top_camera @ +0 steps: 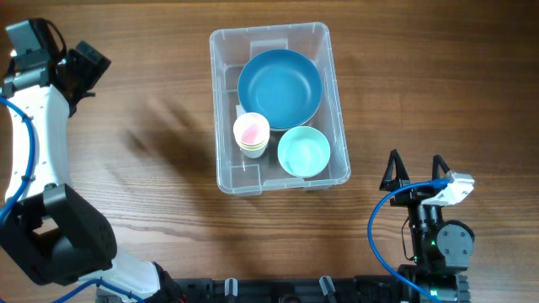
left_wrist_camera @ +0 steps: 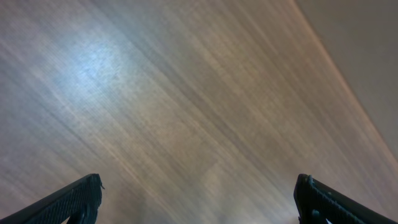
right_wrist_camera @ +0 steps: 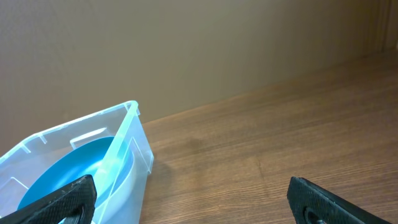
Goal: Pack container
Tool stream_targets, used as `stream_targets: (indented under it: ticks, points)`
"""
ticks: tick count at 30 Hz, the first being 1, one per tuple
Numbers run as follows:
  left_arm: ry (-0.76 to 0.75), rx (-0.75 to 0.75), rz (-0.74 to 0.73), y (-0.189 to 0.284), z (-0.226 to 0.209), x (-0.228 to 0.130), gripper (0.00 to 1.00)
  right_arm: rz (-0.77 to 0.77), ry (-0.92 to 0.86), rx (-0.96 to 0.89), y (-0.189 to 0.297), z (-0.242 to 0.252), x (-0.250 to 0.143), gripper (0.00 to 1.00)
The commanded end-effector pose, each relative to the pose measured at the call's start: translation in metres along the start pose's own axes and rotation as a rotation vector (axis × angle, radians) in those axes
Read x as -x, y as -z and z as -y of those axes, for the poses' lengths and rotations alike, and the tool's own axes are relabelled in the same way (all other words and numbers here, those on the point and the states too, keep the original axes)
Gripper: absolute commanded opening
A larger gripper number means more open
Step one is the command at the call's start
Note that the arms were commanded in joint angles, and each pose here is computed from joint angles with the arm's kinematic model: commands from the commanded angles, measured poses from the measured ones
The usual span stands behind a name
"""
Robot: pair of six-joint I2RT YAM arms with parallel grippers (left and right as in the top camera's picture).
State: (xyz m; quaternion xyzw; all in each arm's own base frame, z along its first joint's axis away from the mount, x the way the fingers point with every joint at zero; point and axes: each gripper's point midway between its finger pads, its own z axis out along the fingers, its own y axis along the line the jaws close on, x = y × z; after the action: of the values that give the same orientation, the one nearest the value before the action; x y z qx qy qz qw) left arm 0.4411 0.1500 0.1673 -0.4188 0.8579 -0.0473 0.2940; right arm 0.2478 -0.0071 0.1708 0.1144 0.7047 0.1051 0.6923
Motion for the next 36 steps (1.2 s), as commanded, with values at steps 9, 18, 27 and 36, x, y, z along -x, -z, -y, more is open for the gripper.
stream_targets:
  ticks: [9,18,27,36]
  points:
    - [-0.138,-0.145,0.221,0.171,0.051,-0.02,1.0,-0.009,-0.008,0.019,0.0,-0.004,-0.002,1.0]
    - [-0.219,-0.378,0.34,0.317,0.031,-0.082,1.0,-0.009,-0.007,0.019,0.0,-0.004,-0.002,1.0]
    - [-0.171,-0.483,0.515,0.36,-0.032,-0.117,1.0,-0.009,-0.007,0.019,0.0,-0.004,-0.002,1.0]
    - [-0.15,-0.693,0.669,0.274,-0.019,-0.14,1.0,-0.009,-0.007,0.02,0.0,-0.004,-0.002,1.0]
